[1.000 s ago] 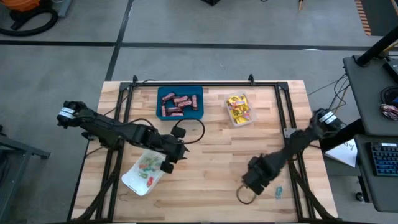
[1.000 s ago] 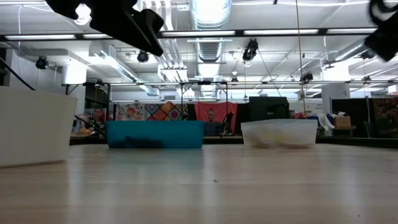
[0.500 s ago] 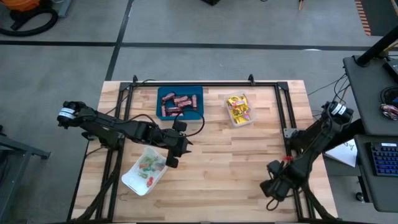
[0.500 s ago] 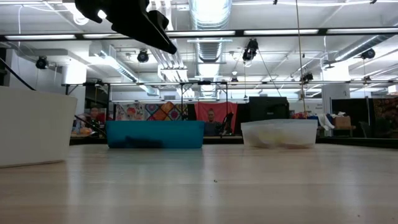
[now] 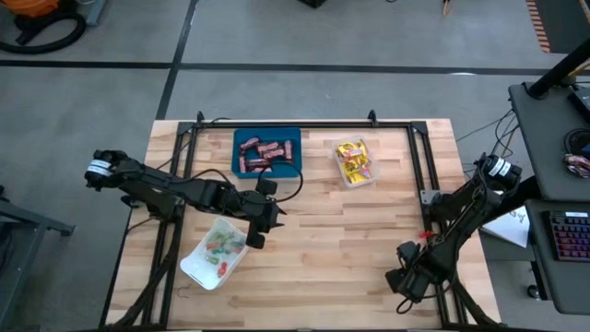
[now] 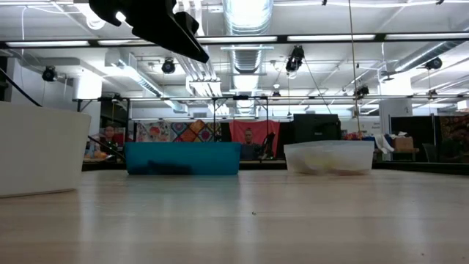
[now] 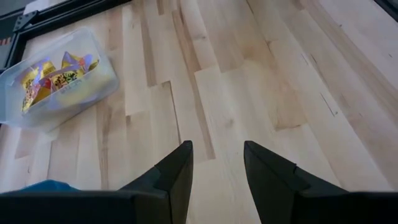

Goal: Sort candy
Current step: Put the blue gummy into the white bin, then return to Home Position

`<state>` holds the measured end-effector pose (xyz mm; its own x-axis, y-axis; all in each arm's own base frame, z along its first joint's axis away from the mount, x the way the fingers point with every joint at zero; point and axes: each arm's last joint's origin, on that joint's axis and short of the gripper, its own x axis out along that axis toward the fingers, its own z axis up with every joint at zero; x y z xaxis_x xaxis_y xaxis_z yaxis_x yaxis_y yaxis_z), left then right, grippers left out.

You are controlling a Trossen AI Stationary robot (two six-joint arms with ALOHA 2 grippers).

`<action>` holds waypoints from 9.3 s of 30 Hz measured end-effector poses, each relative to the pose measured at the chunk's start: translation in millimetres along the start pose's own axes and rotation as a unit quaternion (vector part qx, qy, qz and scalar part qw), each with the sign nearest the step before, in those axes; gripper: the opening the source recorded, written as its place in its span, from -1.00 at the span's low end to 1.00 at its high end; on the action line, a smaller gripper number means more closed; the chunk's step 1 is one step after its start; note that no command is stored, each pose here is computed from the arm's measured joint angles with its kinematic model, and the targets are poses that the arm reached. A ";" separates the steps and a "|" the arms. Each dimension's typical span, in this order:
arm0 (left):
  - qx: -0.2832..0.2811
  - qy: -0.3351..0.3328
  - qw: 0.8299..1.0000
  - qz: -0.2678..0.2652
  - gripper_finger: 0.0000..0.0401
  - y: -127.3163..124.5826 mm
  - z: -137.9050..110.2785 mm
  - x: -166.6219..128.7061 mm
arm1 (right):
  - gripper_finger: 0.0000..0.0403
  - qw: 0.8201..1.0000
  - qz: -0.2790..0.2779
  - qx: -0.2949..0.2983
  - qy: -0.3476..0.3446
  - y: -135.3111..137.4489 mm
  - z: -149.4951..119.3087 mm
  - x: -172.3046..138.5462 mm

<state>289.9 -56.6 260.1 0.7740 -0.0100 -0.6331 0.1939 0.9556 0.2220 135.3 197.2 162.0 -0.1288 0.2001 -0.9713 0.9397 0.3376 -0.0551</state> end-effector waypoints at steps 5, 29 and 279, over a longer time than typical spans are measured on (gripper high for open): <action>0.000 0.000 1.000 0.000 -0.37 0.0 0.1 0.0 | -0.42 1.000 -0.006 0.013 -0.009 -1.2 2.3 4.3; -0.002 -0.080 0.995 -0.055 -0.37 -7.3 -9.3 11.0 | -0.96 0.979 0.135 -0.057 -0.142 0.5 10.4 -11.2; -0.399 -0.281 0.833 0.259 -0.62 8.2 -203.9 -83.1 | -0.47 0.549 0.409 -0.397 -0.611 -73.5 166.0 -37.3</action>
<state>104.4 12.2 163.3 0.8324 0.5434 -0.1087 -0.5439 0.7635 -0.3484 123.7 12.2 163.8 0.9984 -0.0194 -0.0528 0.0278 0.9863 0.1625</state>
